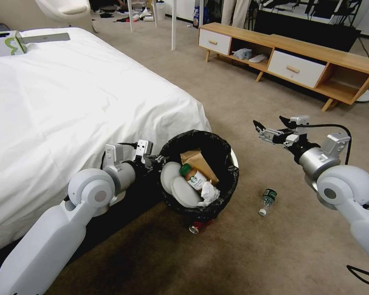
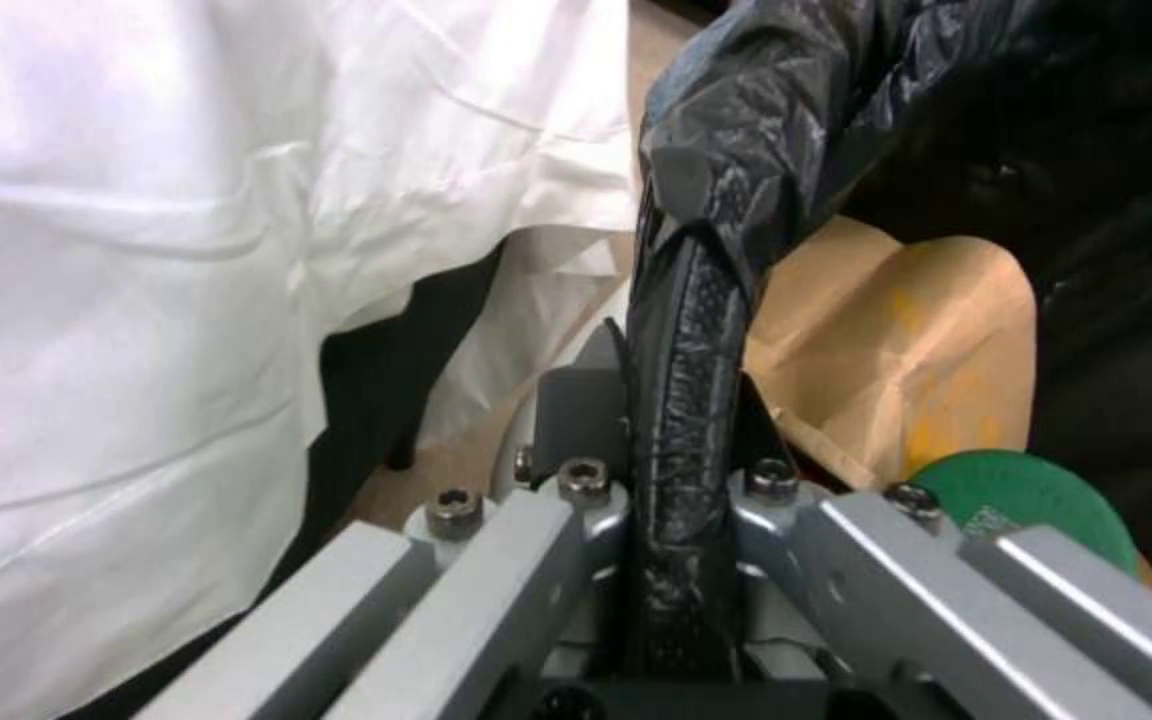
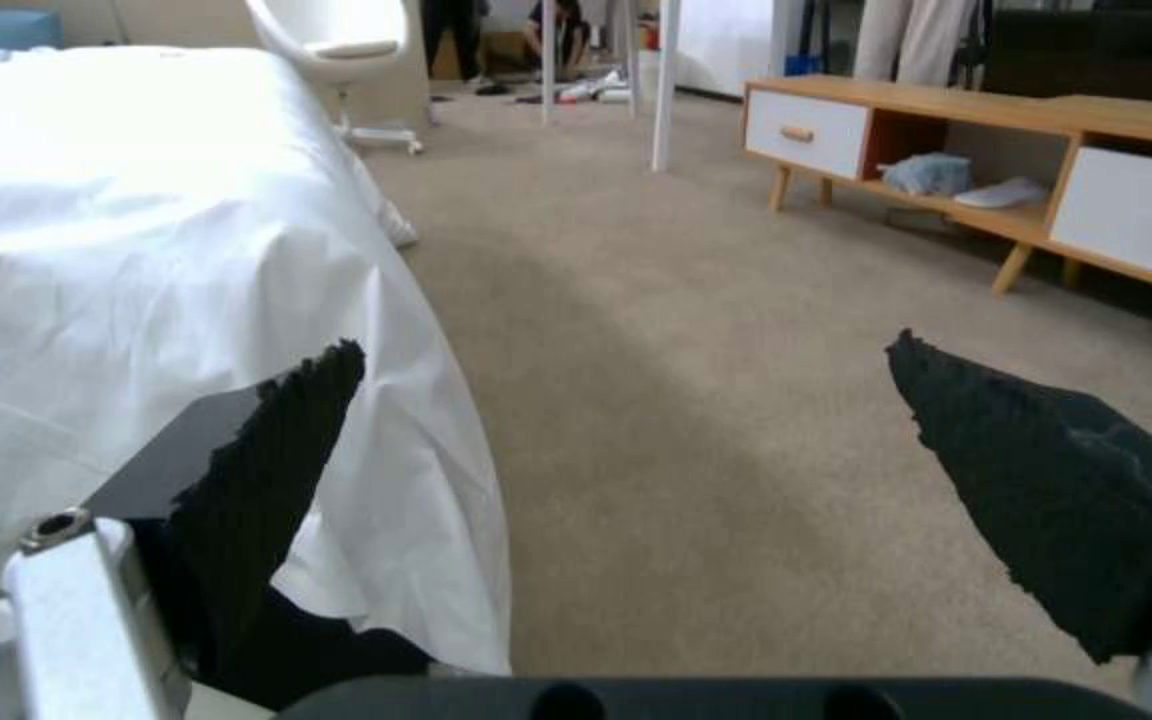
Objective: Pick up the trash bin and place the garbage on the floor into it.
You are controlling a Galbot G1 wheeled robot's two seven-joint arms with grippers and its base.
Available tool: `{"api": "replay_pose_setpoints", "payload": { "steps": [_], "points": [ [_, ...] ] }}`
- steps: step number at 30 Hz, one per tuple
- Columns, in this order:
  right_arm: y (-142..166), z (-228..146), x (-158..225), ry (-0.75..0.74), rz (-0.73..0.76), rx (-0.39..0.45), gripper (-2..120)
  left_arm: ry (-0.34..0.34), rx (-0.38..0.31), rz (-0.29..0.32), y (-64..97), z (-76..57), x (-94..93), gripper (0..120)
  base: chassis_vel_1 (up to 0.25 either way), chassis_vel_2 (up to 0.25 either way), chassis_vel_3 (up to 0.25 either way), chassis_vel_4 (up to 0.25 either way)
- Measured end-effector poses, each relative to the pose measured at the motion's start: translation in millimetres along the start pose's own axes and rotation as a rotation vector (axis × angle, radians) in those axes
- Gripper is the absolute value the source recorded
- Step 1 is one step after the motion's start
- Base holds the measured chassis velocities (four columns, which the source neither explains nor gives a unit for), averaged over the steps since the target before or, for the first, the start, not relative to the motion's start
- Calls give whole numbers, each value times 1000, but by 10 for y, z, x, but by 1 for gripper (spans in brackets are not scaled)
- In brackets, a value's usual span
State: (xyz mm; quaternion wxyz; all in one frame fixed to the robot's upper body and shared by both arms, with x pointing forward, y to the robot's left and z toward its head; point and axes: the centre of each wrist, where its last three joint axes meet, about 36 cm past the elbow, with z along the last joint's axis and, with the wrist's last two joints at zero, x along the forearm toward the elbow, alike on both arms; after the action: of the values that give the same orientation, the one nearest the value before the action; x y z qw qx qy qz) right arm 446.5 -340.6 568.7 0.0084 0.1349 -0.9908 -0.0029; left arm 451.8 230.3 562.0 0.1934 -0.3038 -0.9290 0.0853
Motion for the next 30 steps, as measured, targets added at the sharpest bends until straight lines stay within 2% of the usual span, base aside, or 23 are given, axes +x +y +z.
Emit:
{"api": "replay_pose_setpoints", "payload": {
  "steps": [9, 17, 19, 22, 25, 27, 28, 29, 30],
  "points": [
    [-1, 0, 3, -1, 1, 2, 100, -25, -9, 27, -95, -75, 61, 2, 0, 0, 0, 0],
    [2, 31, -8, 7, 4, 0, 100, -76, -25, 32, -142, -216, 198, 2, 0, 0, 0, 0],
    [3, 35, -7, 14, 5, 1, 100, -105, -30, 26, -130, -305, 265, 2, 0, 0, 0, 0],
    [2, 42, -5, 19, 7, 1, 100, -117, -31, 22, -117, -354, 301, 2, 0, 0, 0, 0],
    [-17, 58, -4, 33, 16, 6, 100, -165, -32, 9, -63, -530, 405, 2, 0, 0, 0, 0],
    [-21, 61, -4, 36, 18, 7, 100, -174, -30, 7, -50, -568, 421, 2, 0, 0, 0, 0],
    [-36, 74, -8, 48, 26, 10, 100, -196, -24, -1, -4, -672, 455, 2, 0, 0, 0, 0],
    [-36, 74, -8, 48, 26, 10, 100, -196, -24, -1, -4, -672, 455, 2, 0, 0, 0, 0],
    [-49, 87, -13, 55, 32, 11, 100, -206, -14, -9, 23, -732, 473, 2, 0, 0, 0, 0]
  ]
}}
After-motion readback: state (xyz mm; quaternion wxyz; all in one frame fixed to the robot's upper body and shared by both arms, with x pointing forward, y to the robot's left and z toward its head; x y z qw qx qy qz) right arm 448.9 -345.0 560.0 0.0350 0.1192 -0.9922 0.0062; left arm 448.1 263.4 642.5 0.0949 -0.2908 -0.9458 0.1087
